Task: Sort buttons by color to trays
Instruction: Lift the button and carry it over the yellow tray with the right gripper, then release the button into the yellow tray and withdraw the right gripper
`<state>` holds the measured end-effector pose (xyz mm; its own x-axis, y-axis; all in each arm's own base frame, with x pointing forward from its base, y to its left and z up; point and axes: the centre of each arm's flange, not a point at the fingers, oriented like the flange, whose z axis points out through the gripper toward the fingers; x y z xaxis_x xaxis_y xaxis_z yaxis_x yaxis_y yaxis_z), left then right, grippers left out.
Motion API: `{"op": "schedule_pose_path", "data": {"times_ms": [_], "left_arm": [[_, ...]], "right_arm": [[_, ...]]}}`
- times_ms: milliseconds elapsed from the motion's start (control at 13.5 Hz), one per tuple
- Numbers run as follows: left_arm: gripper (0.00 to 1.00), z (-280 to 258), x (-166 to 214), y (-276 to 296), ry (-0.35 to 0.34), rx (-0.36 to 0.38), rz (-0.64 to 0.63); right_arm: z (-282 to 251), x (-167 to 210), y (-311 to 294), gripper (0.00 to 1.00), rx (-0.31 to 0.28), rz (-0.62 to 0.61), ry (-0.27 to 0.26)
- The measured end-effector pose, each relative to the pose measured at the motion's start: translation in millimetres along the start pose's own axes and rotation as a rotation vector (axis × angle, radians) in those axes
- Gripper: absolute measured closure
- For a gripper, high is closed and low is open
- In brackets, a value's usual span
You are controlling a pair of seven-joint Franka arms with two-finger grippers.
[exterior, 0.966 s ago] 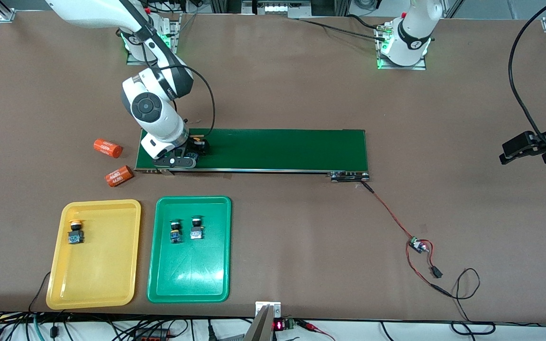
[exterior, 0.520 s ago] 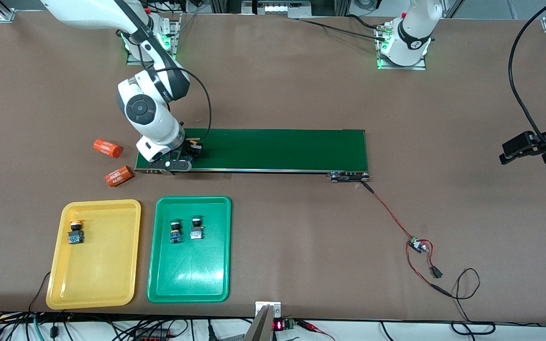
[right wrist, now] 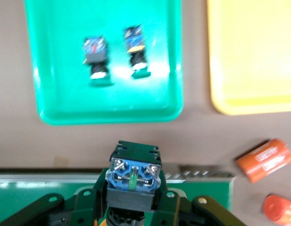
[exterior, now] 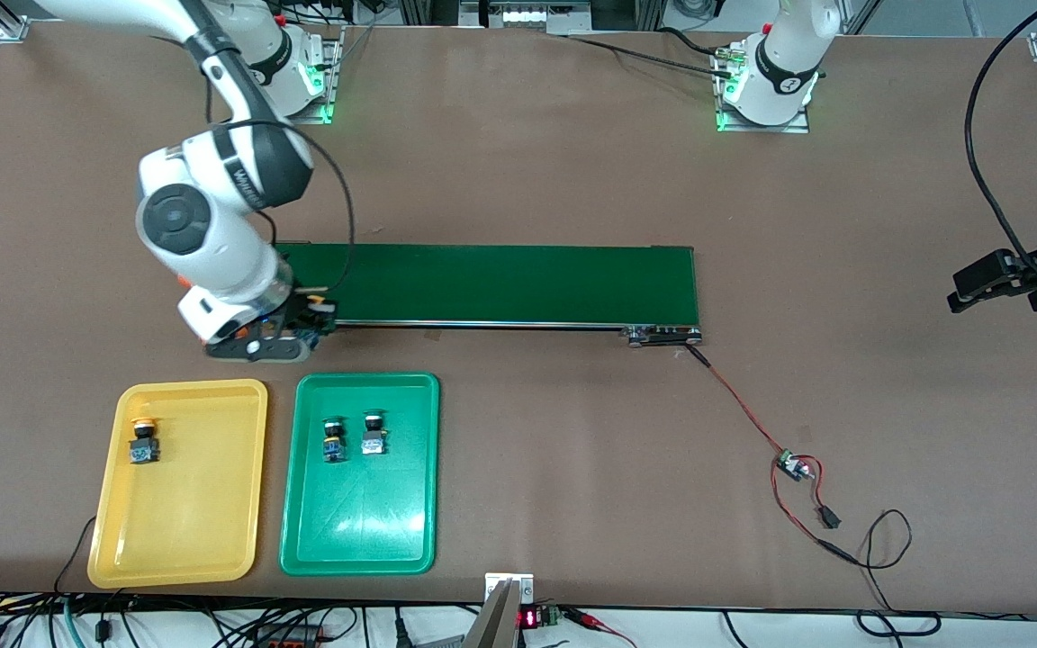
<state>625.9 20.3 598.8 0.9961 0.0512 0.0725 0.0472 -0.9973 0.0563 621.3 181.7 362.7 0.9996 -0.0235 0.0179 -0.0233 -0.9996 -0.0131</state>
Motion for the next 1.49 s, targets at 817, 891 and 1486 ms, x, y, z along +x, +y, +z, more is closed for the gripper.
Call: {"op": "schedule_pose_path", "data": {"times_ms": [817,891,1486], "left_arm": [[0.00,4.8,-7.5,-5.3,-0.066,-0.023,-0.014],[0.00,4.4,-6.8,-1.1,-0.060,-0.015,-0.004],[0.00,3.1,-7.3,5.4,-0.056,-0.005,0.010]], "right_arm": [[94.7,105.2,167.7,0.59,0.012,-0.061,0.000],[108.5,110.1,177.2,0.59,0.002,-0.077,0.025],[170.2,120.6,219.5,0.52,-0.054,-0.155,0.119]]}}
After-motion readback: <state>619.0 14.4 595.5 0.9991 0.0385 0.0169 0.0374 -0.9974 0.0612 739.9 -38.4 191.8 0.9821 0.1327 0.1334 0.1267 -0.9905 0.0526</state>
